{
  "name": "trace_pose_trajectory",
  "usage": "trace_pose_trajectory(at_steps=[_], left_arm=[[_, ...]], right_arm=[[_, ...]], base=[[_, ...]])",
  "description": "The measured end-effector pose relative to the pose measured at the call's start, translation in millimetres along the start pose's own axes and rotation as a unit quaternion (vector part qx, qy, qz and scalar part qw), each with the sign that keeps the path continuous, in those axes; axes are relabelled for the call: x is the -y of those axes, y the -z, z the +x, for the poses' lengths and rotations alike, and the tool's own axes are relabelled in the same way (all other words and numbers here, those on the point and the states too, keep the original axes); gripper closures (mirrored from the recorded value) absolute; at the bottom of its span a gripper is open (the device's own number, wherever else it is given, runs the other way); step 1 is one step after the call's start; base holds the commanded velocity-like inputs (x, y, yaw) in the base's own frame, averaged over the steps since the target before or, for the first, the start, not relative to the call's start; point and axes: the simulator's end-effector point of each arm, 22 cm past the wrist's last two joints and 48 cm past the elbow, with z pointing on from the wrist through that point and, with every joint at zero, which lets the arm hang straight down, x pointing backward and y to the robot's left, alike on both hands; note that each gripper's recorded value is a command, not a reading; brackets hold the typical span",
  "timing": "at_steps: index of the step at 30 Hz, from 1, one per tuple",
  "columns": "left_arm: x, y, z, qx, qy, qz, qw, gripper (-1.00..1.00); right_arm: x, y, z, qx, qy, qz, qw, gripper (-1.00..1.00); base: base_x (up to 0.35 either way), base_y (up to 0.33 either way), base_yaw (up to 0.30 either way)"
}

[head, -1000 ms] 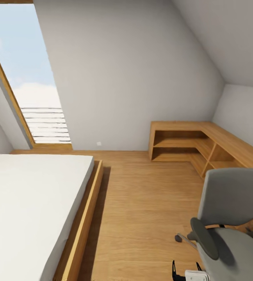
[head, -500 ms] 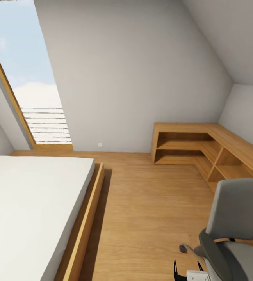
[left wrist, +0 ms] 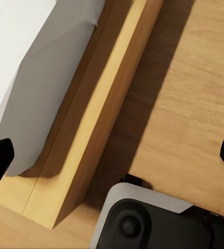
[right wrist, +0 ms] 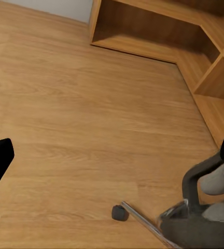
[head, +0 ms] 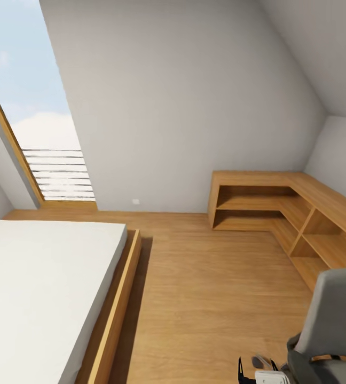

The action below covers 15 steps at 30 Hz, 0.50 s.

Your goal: In the bedroom, organize the workspace by keeping the computer under the desk, ensuring the monitor is on the desk, placing the keyboard on the desk next to the monitor, placing the mouse on the desk next to the keyboard, moving the folder from the swivel chair onto the desk next to the mouse, stacking the notebook on top of the folder with the pen on top of the notebook, and positioning the swivel chair next to the desk.

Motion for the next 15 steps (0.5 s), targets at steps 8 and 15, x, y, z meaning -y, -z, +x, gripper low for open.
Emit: trace_pose_trajectory(at_steps=[8, 15], left_arm=[[0.1, 0.0, 0.0, 0.0, 0.0, 0.0, 1.0, -1.0], [-0.1, 0.0, -0.1, 0.0, 0.0, 0.0, 1.0, -1.0]], right_arm=[[0.5, -0.1, 2.7, -0.006, 0.004, 0.0, 1.0, -1.0], [1.1, -0.1, 3.2, -0.007, 0.004, 0.001, 1.0, -1.0]], base=[[0.321, 0.0, 0.0], [0.321, 0.0, 0.0]])
